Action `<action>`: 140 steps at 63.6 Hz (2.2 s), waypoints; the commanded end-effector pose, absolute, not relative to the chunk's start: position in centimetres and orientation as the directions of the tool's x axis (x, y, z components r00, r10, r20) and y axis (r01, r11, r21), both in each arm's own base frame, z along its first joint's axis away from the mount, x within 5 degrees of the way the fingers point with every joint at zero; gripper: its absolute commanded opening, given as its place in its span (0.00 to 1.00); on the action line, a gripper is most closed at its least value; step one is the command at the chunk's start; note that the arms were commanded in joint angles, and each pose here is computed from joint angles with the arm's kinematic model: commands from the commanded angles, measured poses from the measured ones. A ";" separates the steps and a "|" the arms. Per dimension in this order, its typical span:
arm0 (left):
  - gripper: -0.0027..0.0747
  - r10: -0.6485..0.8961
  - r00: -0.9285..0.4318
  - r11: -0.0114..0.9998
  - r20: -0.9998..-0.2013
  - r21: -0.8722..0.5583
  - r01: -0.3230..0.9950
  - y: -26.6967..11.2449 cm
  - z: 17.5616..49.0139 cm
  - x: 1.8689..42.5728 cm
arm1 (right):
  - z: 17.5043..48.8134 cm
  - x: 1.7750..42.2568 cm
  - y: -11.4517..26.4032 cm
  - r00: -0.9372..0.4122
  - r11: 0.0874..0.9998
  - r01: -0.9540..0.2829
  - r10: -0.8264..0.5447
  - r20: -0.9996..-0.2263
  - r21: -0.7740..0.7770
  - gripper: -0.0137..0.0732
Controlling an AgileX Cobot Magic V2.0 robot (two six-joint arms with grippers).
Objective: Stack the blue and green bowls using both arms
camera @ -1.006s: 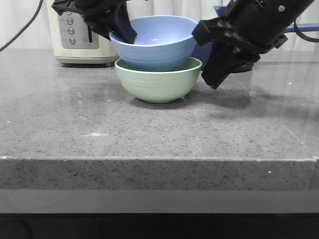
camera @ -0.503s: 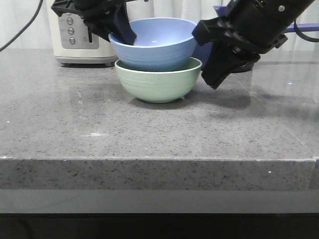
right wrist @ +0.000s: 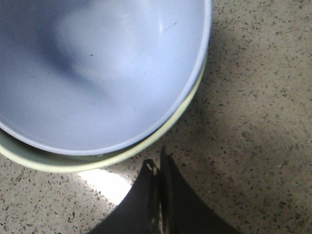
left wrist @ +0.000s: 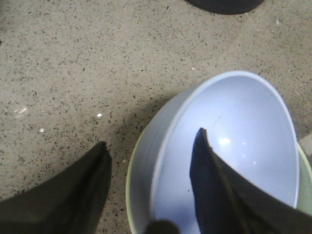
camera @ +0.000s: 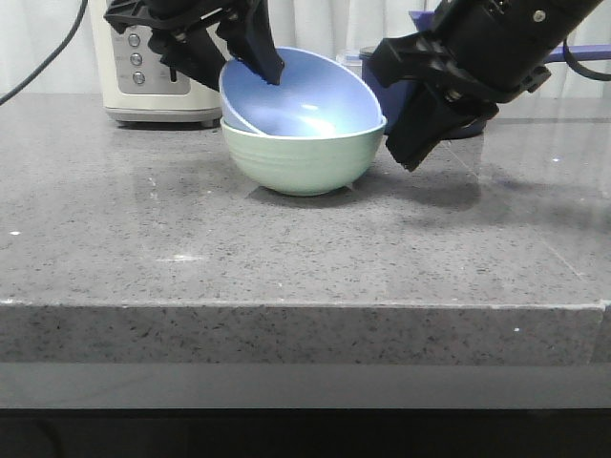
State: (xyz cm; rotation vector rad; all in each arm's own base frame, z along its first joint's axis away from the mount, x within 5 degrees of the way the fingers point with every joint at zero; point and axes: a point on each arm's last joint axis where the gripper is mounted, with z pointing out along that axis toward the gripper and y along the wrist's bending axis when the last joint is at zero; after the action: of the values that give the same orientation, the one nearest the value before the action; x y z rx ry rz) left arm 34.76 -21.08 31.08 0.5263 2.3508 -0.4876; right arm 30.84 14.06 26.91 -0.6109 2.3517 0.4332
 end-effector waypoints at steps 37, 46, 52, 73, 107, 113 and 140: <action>0.55 0.223 -0.469 0.853 -0.855 -0.062 0.518 -15.7 43.3 27.4 | 29.5 31.0 13.9 -0.606 0.843 -0.523 -0.262 -0.751 0.129 0.08; 0.55 0.196 -0.466 0.882 -0.863 -0.053 0.468 -13.2 44.1 24.9 | 29.5 31.0 13.9 -0.606 0.843 -0.523 -0.262 -0.751 0.129 0.08; 0.55 0.199 -0.465 0.894 -0.862 -0.035 0.447 -11.5 43.6 22.9 | 29.5 31.0 13.9 -0.606 0.843 -0.523 -0.262 -0.751 0.129 0.08; 0.55 0.224 -0.472 0.908 -0.853 0.006 0.419 -7.2 40.9 15.6 | 29.5 31.0 13.9 -0.606 0.843 -0.523 -0.262 -0.751 0.129 0.08; 0.55 0.142 -0.442 0.924 -0.885 -0.041 0.379 -3.8 38.2 8.7 | 31.2 29.1 13.4 -0.595 0.814 -0.572 -0.325 -0.735 0.102 0.09; 0.55 0.146 -0.441 0.926 -0.886 -0.034 0.377 -3.8 38.2 8.7 | 33.0 27.4 12.7 -0.573 0.806 -0.587 -0.350 -0.741 0.073 0.09; 0.55 0.155 -0.433 0.928 -0.888 -0.019 0.372 -3.7 38.3 8.7 | 39.7 17.6 6.6 -0.578 0.946 -0.323 -0.170 -0.798 0.033 0.10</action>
State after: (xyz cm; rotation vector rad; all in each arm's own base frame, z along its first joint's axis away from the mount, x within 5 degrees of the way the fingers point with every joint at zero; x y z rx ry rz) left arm 8.56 -3.64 36.95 0.4040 2.1104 -0.2396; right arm 19.65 7.96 37.68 -0.4675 2.2868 0.2318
